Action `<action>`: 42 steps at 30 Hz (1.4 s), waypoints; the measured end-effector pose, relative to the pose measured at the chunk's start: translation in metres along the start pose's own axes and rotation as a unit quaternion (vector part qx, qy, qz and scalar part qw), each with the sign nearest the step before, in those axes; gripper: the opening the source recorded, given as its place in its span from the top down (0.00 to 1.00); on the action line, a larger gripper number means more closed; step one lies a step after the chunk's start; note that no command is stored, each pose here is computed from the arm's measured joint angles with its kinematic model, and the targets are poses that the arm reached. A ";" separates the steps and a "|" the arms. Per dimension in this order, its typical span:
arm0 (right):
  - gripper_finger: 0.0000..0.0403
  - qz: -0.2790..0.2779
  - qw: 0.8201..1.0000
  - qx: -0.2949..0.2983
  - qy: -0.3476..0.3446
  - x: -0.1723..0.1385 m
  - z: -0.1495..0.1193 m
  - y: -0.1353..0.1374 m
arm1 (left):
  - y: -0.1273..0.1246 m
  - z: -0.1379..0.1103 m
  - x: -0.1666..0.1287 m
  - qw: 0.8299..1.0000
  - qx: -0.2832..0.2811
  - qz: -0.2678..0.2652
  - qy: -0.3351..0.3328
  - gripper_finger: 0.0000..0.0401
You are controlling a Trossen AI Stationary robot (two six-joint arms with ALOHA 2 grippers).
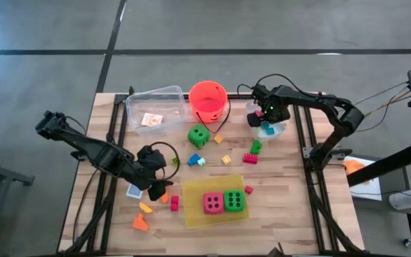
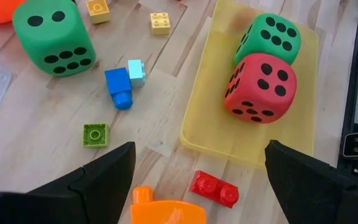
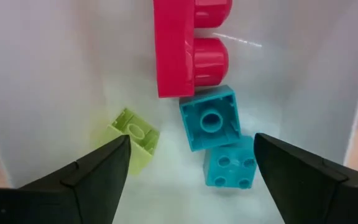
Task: Pick & Place Toys
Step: Put the red game piece into the white bin
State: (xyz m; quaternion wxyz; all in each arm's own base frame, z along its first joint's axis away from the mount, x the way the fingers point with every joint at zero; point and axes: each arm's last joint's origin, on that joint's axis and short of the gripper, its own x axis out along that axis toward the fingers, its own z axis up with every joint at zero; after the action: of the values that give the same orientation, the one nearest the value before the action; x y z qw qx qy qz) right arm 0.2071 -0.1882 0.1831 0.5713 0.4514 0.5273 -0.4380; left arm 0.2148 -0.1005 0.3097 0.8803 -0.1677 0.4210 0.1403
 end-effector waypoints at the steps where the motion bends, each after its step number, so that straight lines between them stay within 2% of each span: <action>1: 0.17 0.001 1.000 -0.003 -0.001 -0.003 -0.001 0.000 | 0.000 0.000 0.000 1.000 0.000 0.000 0.000 0.14; 4: 0.17 0.006 0.999 -0.040 -0.009 -0.014 -0.003 -0.001 | 0.000 0.000 0.000 1.000 0.000 0.000 0.000 0.14; 8: 0.17 0.014 0.988 -0.157 0.003 -0.029 -0.017 0.006 | 0.000 0.000 0.000 1.000 0.000 0.000 0.000 0.14; 15: 0.17 0.014 0.943 -0.331 0.016 -0.046 -0.054 0.028 | 0.000 0.000 0.000 1.000 0.000 0.002 -0.002 0.14; 20: 0.17 0.019 0.909 -0.417 0.018 -0.048 -0.084 0.049 | 0.000 0.000 0.000 1.000 0.000 0.003 -0.003 0.14; 30: 0.17 -0.021 0.853 -0.520 -0.019 -0.049 -0.137 0.077 | 0.000 0.000 0.000 1.000 0.000 0.003 -0.003 0.14; 32: 0.17 -0.024 0.836 -0.548 -0.038 -0.049 -0.144 0.083 | 0.000 0.000 0.000 1.000 0.000 0.003 -0.003 0.14; 35: 0.17 -0.008 0.810 -0.583 -0.063 -0.049 -0.152 0.091 | 0.000 0.000 0.000 1.000 0.000 0.003 -0.003 0.14; 39: 0.17 0.022 0.786 -0.610 -0.095 -0.051 -0.158 0.101 | 0.000 0.000 0.000 1.000 -0.002 0.002 -0.003 0.14; 42: 0.17 0.036 0.781 -0.614 -0.108 -0.051 -0.159 0.105 | 0.000 0.000 0.000 1.000 -0.002 0.002 -0.003 0.14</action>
State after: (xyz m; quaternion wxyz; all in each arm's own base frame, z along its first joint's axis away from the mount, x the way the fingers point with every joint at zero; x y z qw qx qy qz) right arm 0.2739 -0.0096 0.2335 0.7963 -0.0259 0.6025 -0.0467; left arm 0.2150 -0.1004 0.3097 0.8810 -0.1676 0.4185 0.1436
